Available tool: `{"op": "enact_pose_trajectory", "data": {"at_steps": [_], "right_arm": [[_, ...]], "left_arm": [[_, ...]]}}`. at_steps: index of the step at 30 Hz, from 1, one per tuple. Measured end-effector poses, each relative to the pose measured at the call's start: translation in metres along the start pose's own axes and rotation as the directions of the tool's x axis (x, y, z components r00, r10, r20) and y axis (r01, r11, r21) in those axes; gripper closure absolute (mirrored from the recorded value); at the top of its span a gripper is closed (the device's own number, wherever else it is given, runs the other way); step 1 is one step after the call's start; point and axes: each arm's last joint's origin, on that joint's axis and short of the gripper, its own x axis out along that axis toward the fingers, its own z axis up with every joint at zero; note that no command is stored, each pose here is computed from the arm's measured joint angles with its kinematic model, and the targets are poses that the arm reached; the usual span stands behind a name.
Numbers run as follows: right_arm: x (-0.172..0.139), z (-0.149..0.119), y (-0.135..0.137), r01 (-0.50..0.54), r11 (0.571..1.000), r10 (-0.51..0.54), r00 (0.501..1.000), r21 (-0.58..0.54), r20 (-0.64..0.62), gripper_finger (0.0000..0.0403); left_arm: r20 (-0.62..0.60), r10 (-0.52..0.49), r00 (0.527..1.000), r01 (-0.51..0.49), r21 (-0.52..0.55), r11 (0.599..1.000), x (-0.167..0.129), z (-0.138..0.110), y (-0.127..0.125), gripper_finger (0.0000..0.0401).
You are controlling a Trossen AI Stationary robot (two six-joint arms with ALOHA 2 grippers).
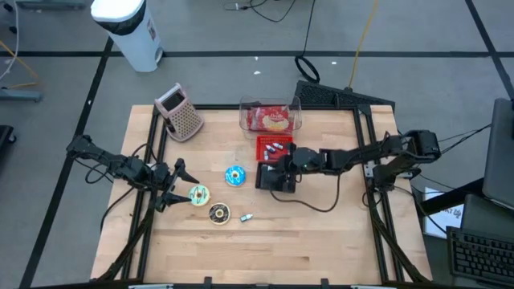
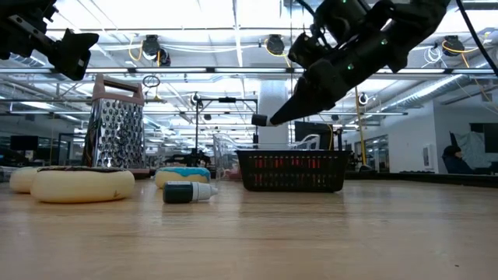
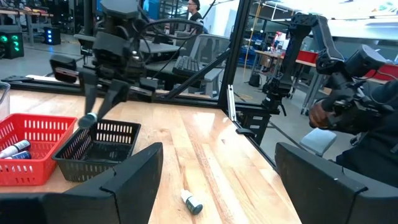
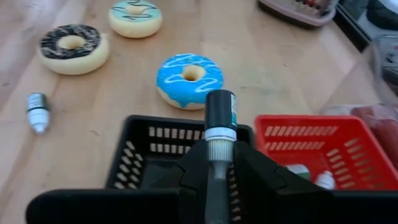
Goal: Pick & Place Food Item
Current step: Put the light blue food coloring into the red bin
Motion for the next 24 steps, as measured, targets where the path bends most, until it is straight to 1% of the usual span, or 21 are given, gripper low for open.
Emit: {"op": "enact_pose_trajectory", "data": {"at_steps": [11, 24], "right_arm": [[0.001, -0.007, -0.031, 0.085, 0.995, -0.082, 0.995, 0.049, -0.058, 0.0348], [-0.002, -0.018, -0.064, 0.180, 0.978, -0.167, 0.978, 0.101, -0.128, 0.0348]], "left_arm": [[0.000, 0.000, 1.000, 0.000, 0.000, 1.000, 0.000, 0.000, 0.000, 0.0091], [0.000, 0.000, 1.000, 0.000, 0.000, 1.000, 0.000, 0.000, 0.000, 0.0091]]}}
